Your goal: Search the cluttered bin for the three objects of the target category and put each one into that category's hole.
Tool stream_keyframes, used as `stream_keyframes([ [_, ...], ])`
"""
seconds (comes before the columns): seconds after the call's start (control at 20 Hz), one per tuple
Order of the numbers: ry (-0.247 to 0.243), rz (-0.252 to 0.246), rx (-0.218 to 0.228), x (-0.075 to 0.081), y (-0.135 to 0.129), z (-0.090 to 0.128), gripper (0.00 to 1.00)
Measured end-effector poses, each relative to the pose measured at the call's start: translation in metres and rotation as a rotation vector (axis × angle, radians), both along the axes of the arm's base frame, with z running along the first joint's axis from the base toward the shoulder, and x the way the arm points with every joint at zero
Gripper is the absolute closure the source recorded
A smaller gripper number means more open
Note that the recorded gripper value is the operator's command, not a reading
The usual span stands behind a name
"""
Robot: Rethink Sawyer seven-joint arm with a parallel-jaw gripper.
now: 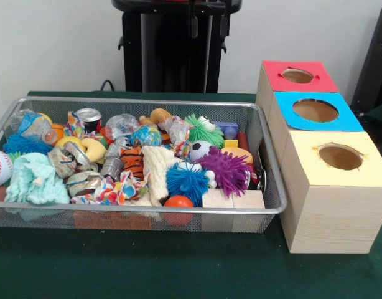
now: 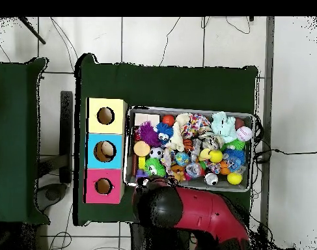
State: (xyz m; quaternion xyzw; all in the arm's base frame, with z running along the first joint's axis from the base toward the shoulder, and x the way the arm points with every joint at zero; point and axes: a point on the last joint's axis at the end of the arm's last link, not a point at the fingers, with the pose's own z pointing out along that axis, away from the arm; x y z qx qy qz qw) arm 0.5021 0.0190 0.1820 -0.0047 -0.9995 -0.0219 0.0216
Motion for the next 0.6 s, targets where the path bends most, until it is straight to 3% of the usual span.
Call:
stream_keyframes([
  [0.6, 0.017, 0.080, 0.034, 0.014, -0.007, -0.041, 0.00],
])
